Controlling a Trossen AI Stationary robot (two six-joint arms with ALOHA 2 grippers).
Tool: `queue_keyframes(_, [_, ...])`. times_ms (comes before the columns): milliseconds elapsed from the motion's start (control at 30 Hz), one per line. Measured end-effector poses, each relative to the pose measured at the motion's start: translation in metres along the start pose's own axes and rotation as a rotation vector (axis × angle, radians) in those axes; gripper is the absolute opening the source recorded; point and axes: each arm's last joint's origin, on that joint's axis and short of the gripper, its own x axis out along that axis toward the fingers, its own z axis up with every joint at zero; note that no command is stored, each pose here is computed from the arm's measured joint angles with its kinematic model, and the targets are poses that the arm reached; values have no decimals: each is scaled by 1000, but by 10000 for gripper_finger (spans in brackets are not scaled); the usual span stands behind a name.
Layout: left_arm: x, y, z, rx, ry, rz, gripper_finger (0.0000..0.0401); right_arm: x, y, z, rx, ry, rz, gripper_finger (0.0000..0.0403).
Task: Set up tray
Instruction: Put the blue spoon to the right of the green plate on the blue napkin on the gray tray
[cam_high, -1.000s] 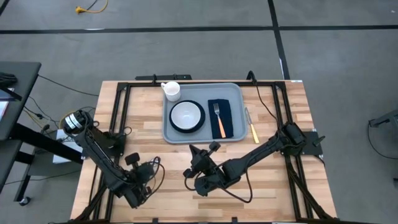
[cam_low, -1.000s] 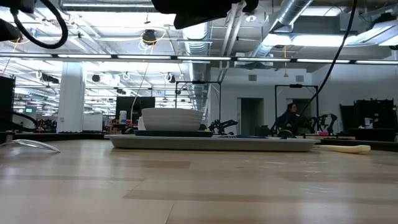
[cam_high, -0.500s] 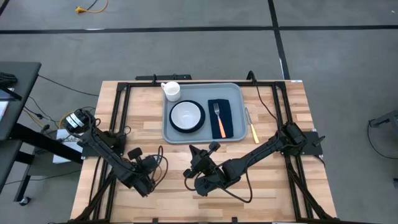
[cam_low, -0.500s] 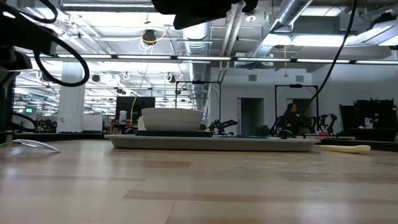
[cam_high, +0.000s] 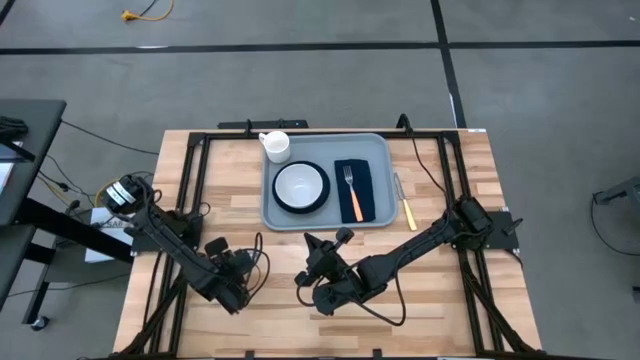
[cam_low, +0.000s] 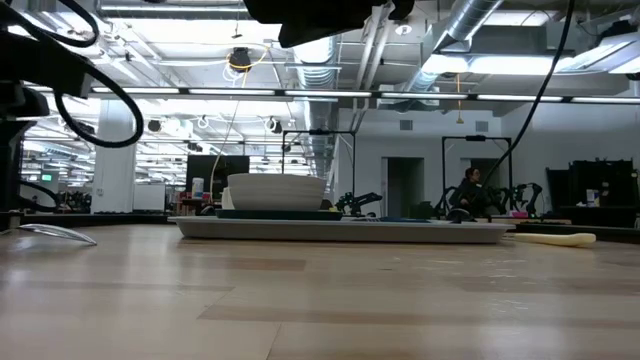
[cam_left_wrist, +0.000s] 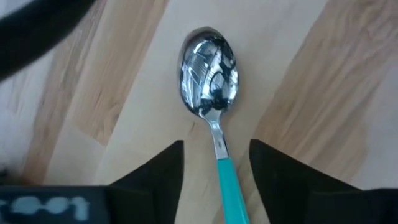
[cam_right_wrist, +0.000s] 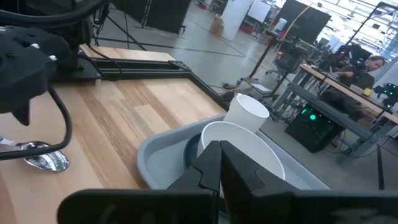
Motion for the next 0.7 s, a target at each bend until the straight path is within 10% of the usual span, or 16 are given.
queue_keyframes(700, [42,21,10,-21,121,-97,194,0,1,0,-16,11,38,0])
